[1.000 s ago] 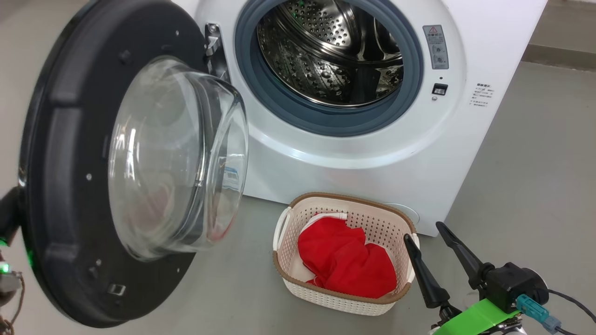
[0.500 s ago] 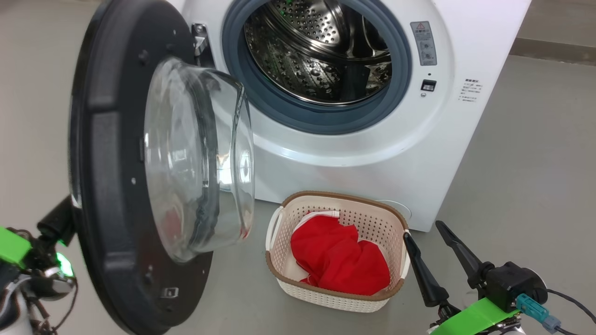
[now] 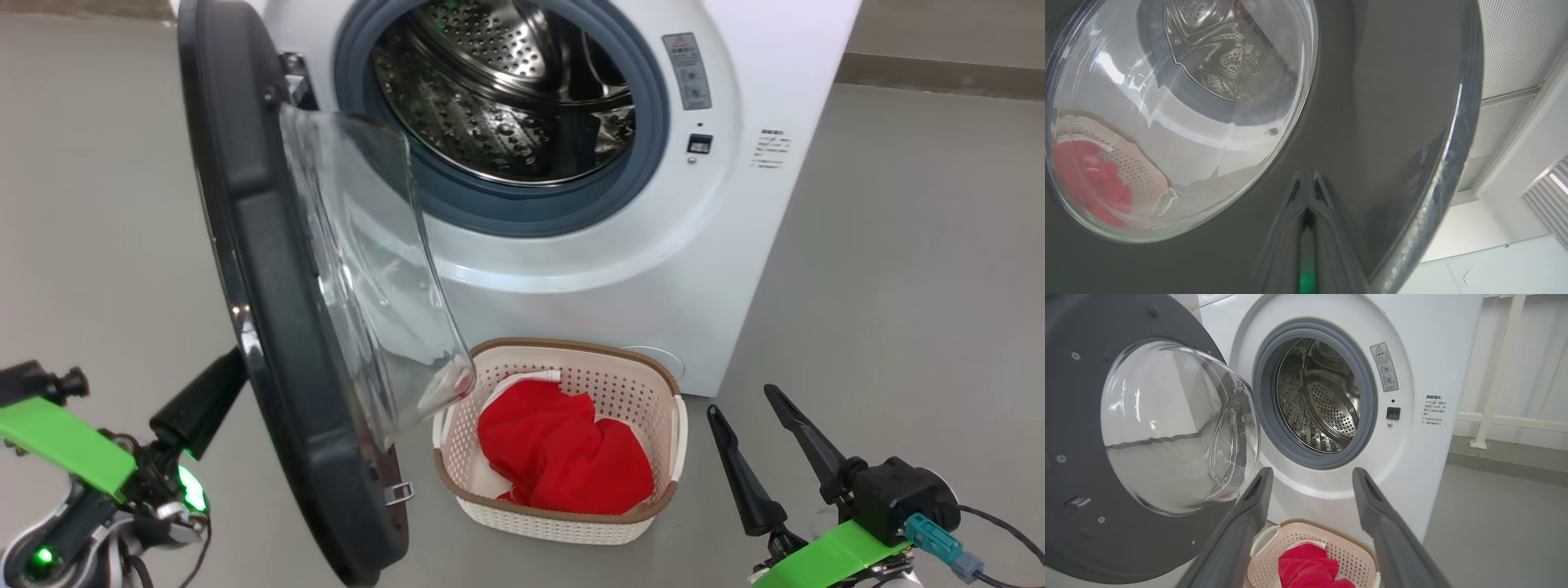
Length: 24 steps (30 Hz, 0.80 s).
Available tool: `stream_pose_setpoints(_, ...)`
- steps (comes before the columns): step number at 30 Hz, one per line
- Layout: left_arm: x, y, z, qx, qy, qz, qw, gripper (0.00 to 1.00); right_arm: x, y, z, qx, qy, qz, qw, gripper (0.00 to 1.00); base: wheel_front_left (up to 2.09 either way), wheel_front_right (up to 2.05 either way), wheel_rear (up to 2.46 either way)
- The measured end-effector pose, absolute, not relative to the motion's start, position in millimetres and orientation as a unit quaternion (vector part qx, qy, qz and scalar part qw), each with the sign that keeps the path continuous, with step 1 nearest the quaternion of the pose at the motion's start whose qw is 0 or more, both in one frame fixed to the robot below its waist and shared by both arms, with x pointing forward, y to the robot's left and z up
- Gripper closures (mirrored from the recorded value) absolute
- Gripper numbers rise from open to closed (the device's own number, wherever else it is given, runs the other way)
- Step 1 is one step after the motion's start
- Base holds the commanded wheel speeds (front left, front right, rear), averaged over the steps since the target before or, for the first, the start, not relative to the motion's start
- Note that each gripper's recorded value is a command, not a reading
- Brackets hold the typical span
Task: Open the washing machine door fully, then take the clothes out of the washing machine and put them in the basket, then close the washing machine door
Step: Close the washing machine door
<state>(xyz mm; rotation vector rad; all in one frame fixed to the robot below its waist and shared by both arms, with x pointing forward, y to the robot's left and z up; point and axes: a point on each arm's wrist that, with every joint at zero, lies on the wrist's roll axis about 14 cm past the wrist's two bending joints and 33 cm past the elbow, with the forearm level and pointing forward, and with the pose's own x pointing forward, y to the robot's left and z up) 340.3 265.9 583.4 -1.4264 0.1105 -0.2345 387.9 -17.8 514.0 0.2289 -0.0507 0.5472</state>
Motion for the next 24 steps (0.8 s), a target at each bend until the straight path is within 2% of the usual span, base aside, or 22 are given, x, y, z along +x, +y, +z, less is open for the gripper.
stream_pose_setpoints(12, 343.5, 256.9, 587.2, -0.654, 0.042, -0.112, 0.747, 1.0, 385.5, -30.9, 518.4, 0.11, -0.033, 0.253, 0.961, 0.0, 0.0, 0.0, 0.0)
stream_pose_setpoints(13, 342.3, 258.1, 586.2, -0.652, 0.04, -0.107, 0.749, 0.97, 385.3, -31.2, 518.7, 0.11, -0.034, 0.252, 0.961, 0.0, 0.0, 0.0, 0.0)
stream_pose_setpoints(15, 340.4, 262.4, 586.2, -0.642, 0.027, -0.098, 0.76, 0.39, 384.8, -31.5, 519.6, 0.109, -0.035, 0.252, 0.961, 0.0, 0.0, 0.0, 0.0)
stream_pose_setpoints(16, 338.5, 266.4, 587.5, -0.631, 0.015, -0.093, 0.77, 0.0, 384.6, -31.7, 519.9, 0.109, -0.035, 0.252, 0.961, 0.0, 0.0, 0.0, 0.0)
stream_pose_setpoints(19, 332.7, 284.1, 589.8, -0.585, -0.022, -0.057, 0.808, 0.0, 383.9, -32.5, 520.8, 0.11, -0.036, 0.251, 0.961, 0.0, 0.0, 0.0, 0.0)
stream_pose_setpoints(24, 313.5, 324.7, 578.3, -0.457, -0.067, 0.064, 0.885, 0.0, 383.0, -32.5, 520.7, 0.113, -0.035, 0.25, 0.961, 0.0, 0.0, 0.0, 0.0)
